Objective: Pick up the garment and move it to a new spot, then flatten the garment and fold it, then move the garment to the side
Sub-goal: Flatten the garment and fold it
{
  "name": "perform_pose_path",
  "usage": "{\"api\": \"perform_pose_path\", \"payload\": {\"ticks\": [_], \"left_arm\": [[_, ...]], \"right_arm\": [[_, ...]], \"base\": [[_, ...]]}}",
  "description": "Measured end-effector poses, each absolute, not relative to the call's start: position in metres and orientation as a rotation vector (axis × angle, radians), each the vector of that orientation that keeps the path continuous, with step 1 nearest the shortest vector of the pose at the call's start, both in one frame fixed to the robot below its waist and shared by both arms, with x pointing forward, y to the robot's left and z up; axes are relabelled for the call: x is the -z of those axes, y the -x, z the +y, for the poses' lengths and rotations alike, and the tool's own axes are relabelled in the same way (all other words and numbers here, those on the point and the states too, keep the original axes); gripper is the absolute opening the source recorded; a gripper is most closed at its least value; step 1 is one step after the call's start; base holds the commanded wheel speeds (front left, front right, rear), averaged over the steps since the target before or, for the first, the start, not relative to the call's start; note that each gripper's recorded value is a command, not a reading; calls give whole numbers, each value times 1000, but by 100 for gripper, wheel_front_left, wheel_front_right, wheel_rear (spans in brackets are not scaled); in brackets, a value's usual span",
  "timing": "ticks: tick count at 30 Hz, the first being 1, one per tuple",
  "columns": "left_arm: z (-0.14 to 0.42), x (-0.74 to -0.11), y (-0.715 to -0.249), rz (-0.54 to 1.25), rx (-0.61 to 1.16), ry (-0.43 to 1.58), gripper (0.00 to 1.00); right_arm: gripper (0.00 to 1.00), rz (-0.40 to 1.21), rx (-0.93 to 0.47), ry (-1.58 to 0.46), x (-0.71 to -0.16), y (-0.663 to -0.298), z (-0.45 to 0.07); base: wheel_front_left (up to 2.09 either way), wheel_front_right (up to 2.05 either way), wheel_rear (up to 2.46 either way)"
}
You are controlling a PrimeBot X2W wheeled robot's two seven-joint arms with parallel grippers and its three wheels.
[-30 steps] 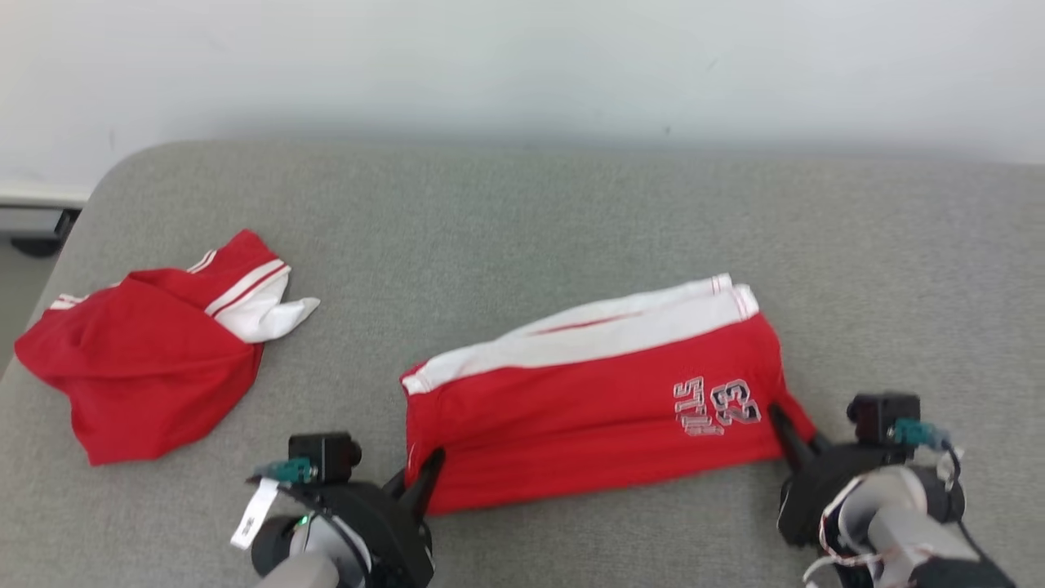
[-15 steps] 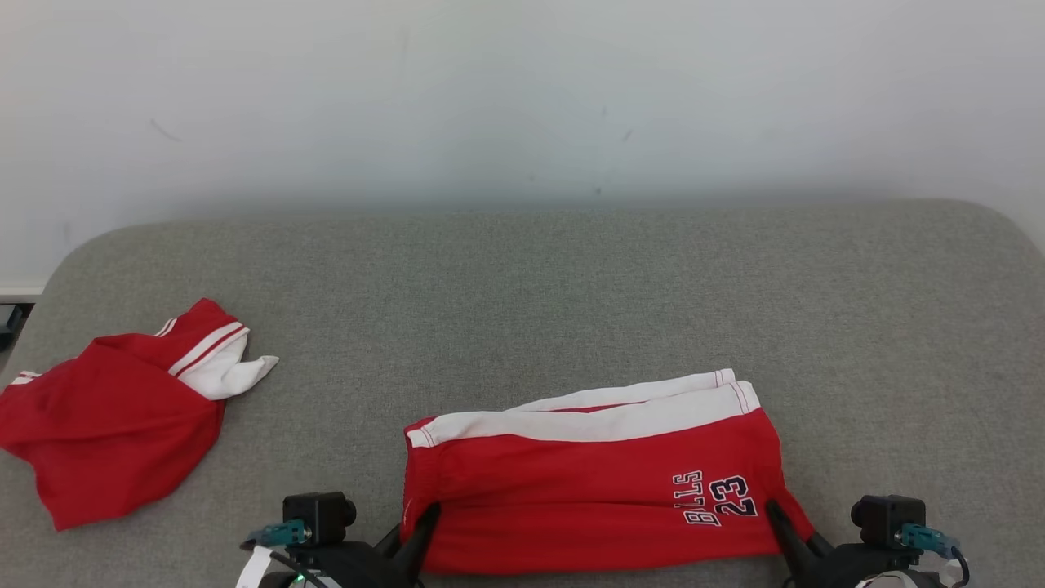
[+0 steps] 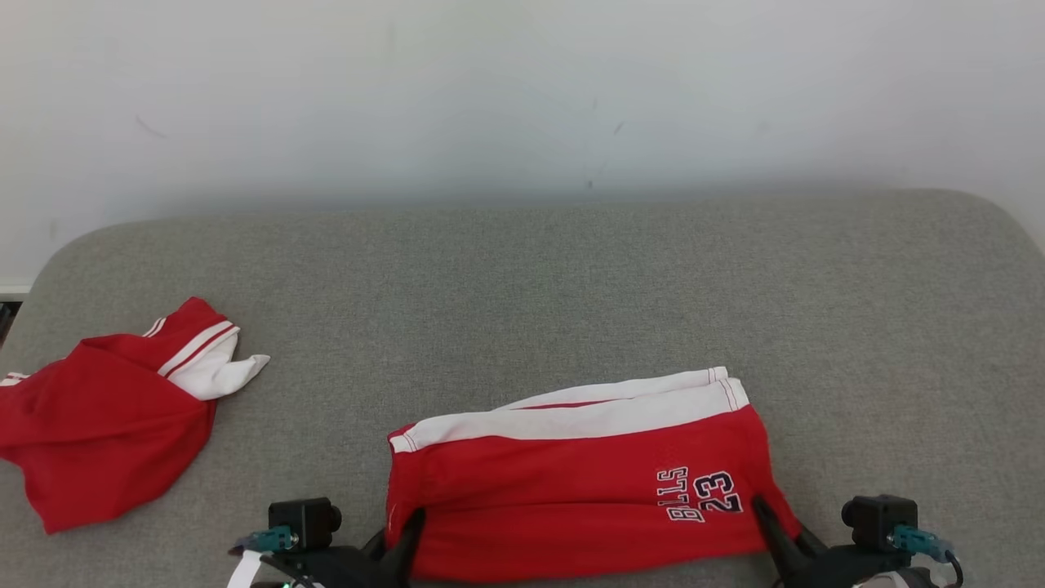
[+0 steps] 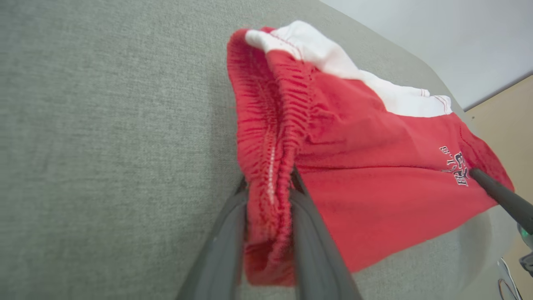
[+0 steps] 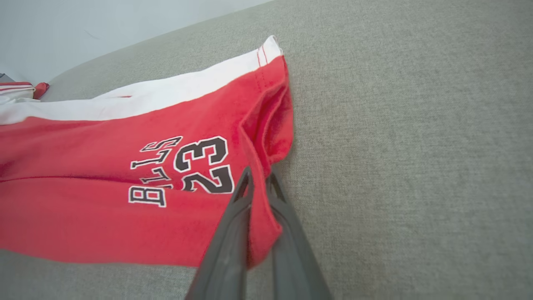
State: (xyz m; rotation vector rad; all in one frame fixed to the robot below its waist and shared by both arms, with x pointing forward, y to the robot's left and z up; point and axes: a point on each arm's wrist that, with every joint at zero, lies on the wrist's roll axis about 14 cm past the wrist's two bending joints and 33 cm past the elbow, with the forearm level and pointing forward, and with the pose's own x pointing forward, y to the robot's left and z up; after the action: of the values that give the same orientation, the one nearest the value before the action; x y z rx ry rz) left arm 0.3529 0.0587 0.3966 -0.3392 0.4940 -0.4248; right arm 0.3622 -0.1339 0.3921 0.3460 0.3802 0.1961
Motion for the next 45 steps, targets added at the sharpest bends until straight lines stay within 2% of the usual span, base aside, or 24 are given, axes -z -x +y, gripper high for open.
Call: {"api": "perform_pose_path", "payload": {"ticks": [1, 2, 13, 24, 29, 40, 45], "left_arm": [[59, -396, -353, 496, 419, 336, 87], [62, -397, -354, 492, 408, 342, 100], [78, -412, -356, 403, 345, 367, 100], [76, -463, -365, 190, 386, 136, 100], [85, -464, -355, 165, 382, 87, 100], [111, -487, -344, 74, 315, 98, 100], [114, -496, -341, 34, 311, 82, 100]], "right_arm": [[81, 381, -197, -347, -392, -361, -134], [100, 389, -184, -343, -388, -357, -137], [100, 304, -159, -343, -412, -361, -150], [100, 244, -106, -322, -427, -351, -170], [100, 238, -107, -316, -430, -350, -169], [100, 295, -148, -272, -430, -359, -157], [100, 313, -206, -214, -447, -387, -146]], "base": [[0, 0, 0], [0, 0, 0], [0, 0, 0], [0, 0, 0], [0, 0, 0], [0, 0, 0], [0, 0, 0]]}}
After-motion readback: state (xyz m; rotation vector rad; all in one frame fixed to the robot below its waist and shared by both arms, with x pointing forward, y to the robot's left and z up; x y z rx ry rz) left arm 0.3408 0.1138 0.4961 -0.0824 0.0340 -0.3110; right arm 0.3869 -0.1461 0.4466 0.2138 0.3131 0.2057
